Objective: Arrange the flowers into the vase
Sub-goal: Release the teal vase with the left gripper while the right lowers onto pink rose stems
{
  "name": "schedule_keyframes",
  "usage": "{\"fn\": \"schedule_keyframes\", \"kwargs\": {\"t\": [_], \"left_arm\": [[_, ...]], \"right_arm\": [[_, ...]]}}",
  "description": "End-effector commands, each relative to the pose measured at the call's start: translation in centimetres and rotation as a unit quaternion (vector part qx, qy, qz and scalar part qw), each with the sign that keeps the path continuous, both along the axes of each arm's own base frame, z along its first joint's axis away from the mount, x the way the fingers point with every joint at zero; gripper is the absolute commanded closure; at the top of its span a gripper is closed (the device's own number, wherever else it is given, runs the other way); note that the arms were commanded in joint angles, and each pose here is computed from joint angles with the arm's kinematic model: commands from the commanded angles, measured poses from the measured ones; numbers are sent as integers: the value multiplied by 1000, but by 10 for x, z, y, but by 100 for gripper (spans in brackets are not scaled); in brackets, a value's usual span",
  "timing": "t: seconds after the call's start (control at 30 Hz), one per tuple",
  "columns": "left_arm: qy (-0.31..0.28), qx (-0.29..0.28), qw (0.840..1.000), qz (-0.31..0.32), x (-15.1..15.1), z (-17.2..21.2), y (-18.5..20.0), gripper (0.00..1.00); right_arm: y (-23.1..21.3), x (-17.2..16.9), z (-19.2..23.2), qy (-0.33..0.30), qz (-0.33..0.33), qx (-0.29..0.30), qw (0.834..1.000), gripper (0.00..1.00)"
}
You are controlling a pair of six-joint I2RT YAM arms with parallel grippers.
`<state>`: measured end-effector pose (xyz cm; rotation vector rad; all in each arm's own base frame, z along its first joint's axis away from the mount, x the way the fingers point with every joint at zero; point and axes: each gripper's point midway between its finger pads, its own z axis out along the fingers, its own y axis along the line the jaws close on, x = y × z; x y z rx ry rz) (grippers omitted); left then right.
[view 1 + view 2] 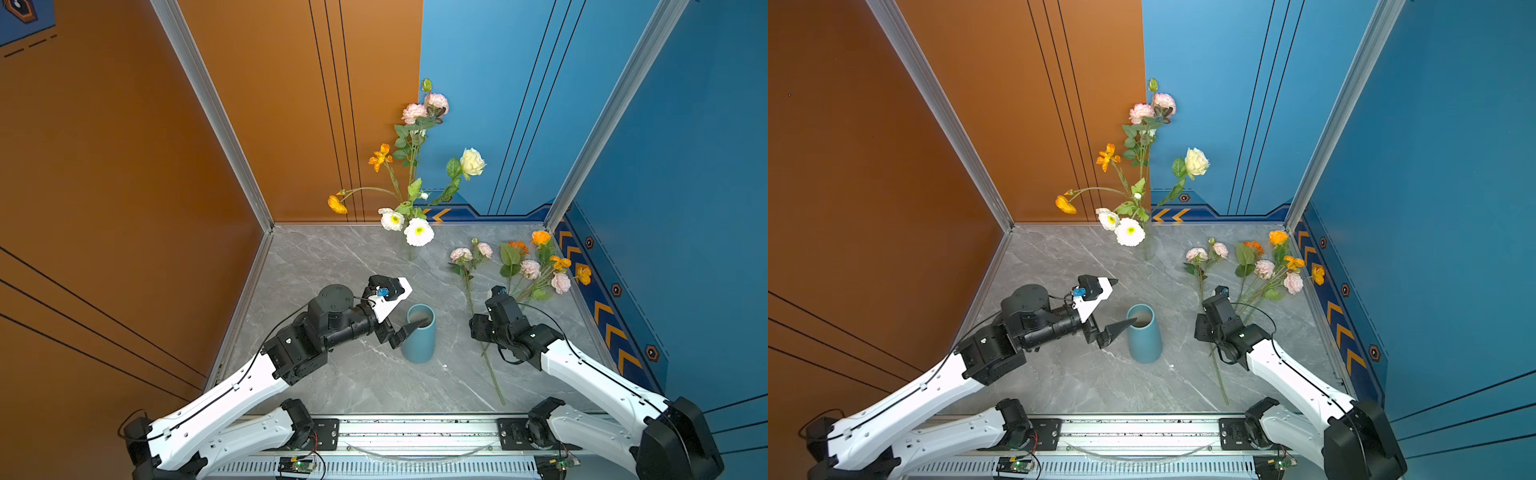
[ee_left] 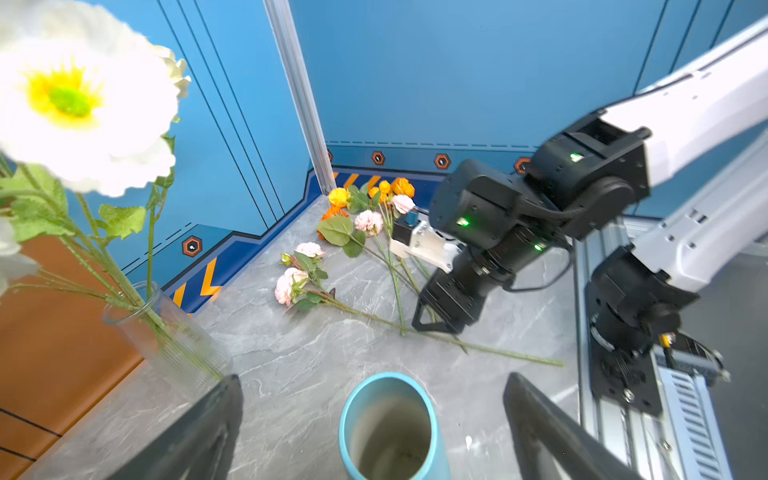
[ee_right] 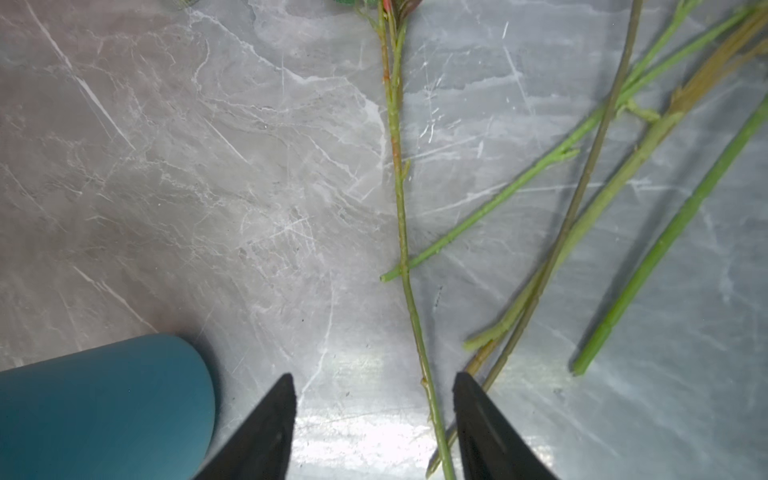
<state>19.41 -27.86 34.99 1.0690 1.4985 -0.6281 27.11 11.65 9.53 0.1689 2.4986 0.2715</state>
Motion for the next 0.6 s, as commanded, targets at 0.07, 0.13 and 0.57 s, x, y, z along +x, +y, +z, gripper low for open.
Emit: {"fn": "schedule_keyframes", "kwargs": {"t": [0.07,0.13,0.57], "left_arm": [[19,148,980,-130,-28,-59,-7,2],[2,153,978,-140,-23,-65,-13,2],[-17,84,989,-117,-21,-69,-5,2]], "right_arm": [[6,39,-1,14,24,-10,1000,58],[9,52,-8,27,33,-12,999,62],[-5,87,-42,70,25,-49,996,65]]}}
